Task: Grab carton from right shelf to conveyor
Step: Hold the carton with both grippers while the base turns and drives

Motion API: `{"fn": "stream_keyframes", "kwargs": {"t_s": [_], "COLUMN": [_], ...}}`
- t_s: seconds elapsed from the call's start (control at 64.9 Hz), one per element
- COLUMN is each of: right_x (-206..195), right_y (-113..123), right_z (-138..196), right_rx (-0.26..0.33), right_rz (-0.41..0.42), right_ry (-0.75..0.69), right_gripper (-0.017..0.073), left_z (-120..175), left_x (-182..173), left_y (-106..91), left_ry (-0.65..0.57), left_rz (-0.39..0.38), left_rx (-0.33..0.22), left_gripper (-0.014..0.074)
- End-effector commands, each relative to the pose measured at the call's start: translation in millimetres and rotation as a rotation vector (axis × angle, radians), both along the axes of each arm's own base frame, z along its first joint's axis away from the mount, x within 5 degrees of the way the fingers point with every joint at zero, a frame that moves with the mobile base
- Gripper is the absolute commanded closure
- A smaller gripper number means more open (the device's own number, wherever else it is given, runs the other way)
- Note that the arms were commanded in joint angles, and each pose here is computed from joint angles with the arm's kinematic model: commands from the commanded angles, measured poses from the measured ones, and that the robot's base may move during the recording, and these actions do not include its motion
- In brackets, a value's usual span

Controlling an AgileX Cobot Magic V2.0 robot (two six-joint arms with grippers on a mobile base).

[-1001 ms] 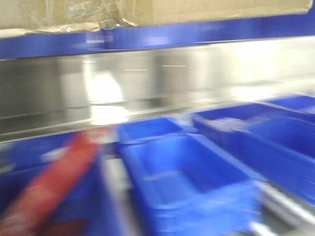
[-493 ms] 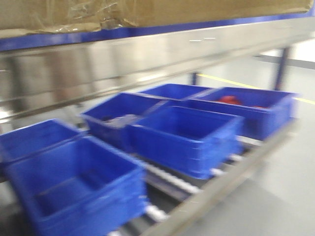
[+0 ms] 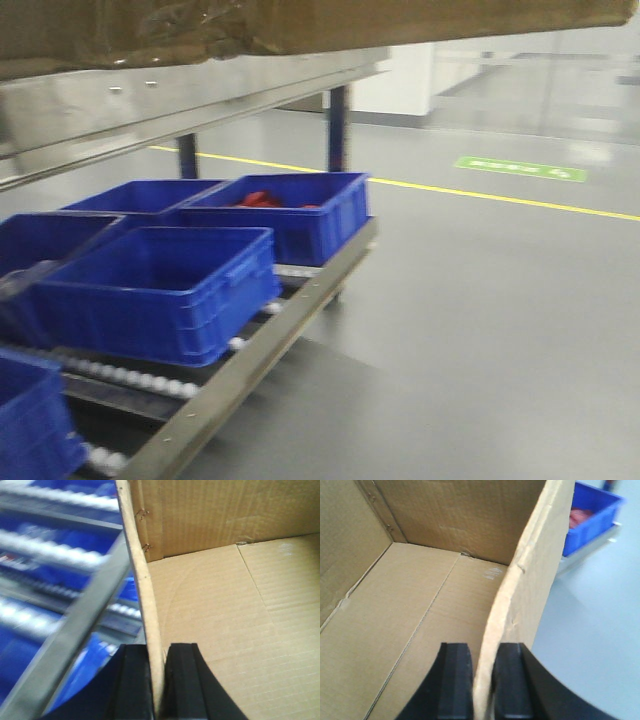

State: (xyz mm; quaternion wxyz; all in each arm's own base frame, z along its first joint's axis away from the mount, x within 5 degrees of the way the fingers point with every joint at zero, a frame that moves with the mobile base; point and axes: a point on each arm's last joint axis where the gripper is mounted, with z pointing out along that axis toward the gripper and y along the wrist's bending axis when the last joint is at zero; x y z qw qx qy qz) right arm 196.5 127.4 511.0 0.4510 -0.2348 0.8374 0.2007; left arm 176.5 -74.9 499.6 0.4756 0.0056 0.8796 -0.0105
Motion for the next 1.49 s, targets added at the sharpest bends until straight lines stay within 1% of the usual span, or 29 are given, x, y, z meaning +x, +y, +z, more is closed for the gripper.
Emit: {"fn": "stream_keyframes", "kwargs": {"t_s": [0.0, 1.479], "right_x": [-8.0, -8.0], "right_y": [2.1, 2.1], "right_z": [11.2, 11.2], "right_rx": [0.069, 0.069], "right_rz": [0.04, 0.04], "right_ry": [-0.063, -0.063], "right_gripper": [0.0625, 0.0625], "left_z": [4.5, 4.5], "left_x": [-0.2, -0.2], "left_y": [-4.0, -4.0], "left_ry": [-0.043, -0.043], "left_rz": [-0.041, -0.041], "left_rx": [-0.02, -0.02], "left_gripper": [0.0603, 0.0603]}}
